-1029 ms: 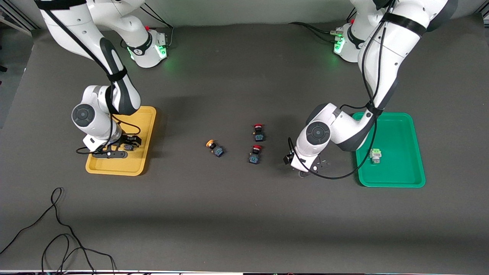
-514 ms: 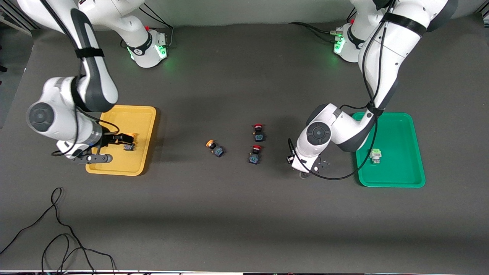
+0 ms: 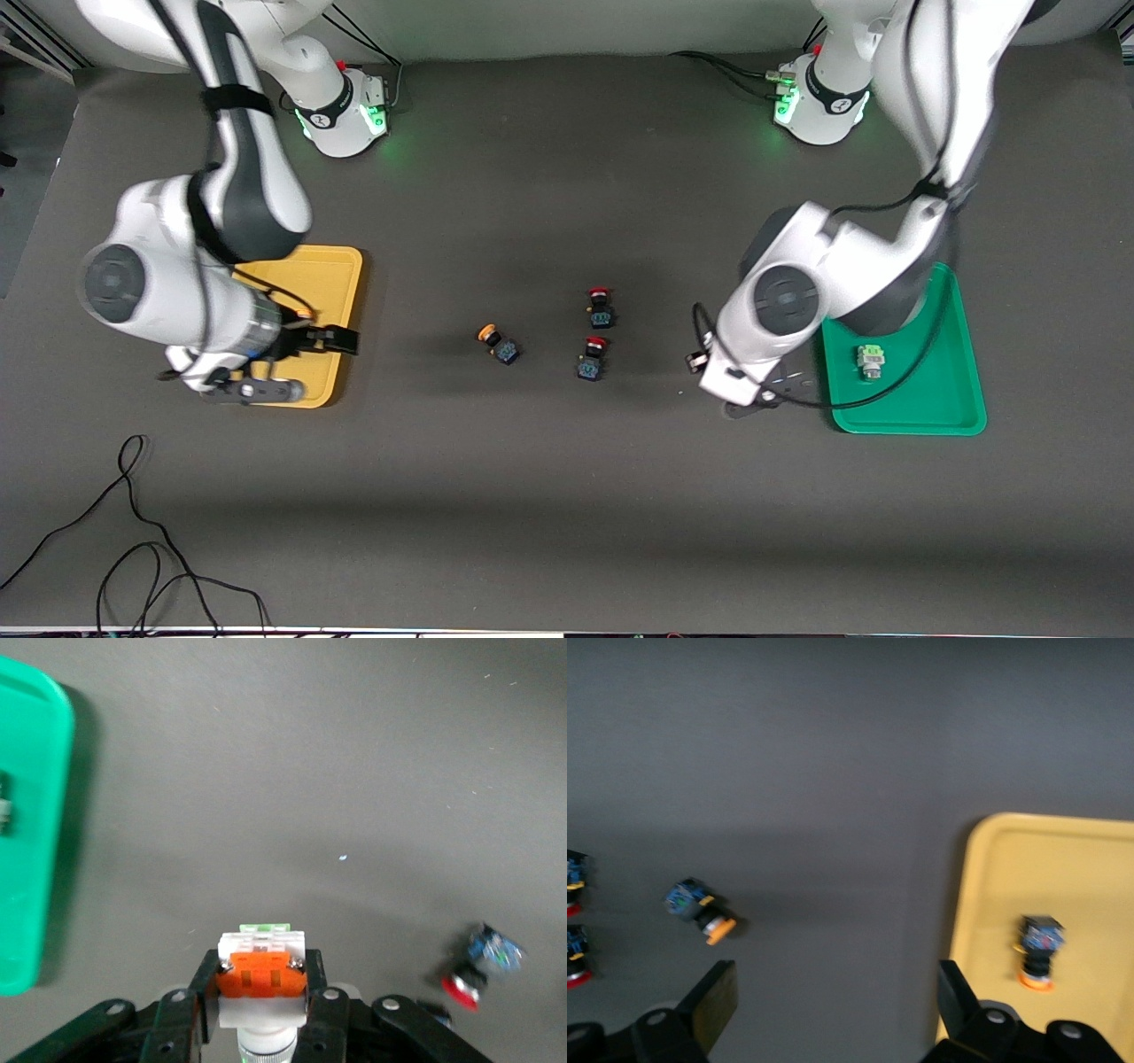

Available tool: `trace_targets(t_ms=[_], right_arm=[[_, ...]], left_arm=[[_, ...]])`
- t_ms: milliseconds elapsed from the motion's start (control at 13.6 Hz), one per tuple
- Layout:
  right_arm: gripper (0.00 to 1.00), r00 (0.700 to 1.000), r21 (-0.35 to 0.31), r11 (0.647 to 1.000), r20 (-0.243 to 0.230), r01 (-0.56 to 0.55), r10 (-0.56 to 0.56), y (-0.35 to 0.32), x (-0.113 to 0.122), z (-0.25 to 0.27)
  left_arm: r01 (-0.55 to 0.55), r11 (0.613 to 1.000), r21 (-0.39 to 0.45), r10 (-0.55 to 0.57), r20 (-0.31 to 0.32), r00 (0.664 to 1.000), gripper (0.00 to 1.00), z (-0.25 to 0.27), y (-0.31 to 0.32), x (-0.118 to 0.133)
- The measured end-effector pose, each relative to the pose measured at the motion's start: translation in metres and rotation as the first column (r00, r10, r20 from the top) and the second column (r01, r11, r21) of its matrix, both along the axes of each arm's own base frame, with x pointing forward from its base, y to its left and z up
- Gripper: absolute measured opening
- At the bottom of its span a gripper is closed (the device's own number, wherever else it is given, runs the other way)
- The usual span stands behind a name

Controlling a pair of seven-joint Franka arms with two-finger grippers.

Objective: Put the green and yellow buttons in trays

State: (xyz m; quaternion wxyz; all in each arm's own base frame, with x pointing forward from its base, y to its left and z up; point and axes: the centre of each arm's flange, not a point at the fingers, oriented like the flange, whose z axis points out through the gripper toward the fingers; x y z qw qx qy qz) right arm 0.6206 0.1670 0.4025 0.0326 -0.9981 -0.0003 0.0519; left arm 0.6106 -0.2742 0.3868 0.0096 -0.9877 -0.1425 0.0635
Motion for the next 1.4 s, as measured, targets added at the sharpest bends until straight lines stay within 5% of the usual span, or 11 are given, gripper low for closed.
trace_targets(t_ms=[220, 661, 1176, 1396], right_arm=[[1.00, 0.995, -0.012, 0.995, -0.016, -0.101, 0.100, 0.069, 0.003, -0.029], [1.00, 0.960, 0.010, 0.965, -0.102, -0.262, 0.262, 0.169, -0.036, -0.093], [0.93, 0.897, -0.038, 0.898, 0.049, -0.439, 0.440, 0.184, -0.053, -0.212], [0.90, 0.883, -0.044, 0.885, 0.061, -0.463, 0.465, 0.183, -0.054, -0.221]], left_arm=[[0.103, 0.994, -0.023, -0.104, -0.057, 0.993, 0.41, 0.054, 0.080, 0.002], [0.269, 0.961, -0.067, -0.275, -0.097, 0.956, 0.41, 0.048, 0.301, 0.019], [0.305, 0.951, -0.048, -0.303, 0.039, 0.952, 0.41, -0.108, 0.368, -0.011], [0.320, 0.947, -0.041, -0.318, 0.035, 0.947, 0.41, -0.158, 0.384, -0.031]])
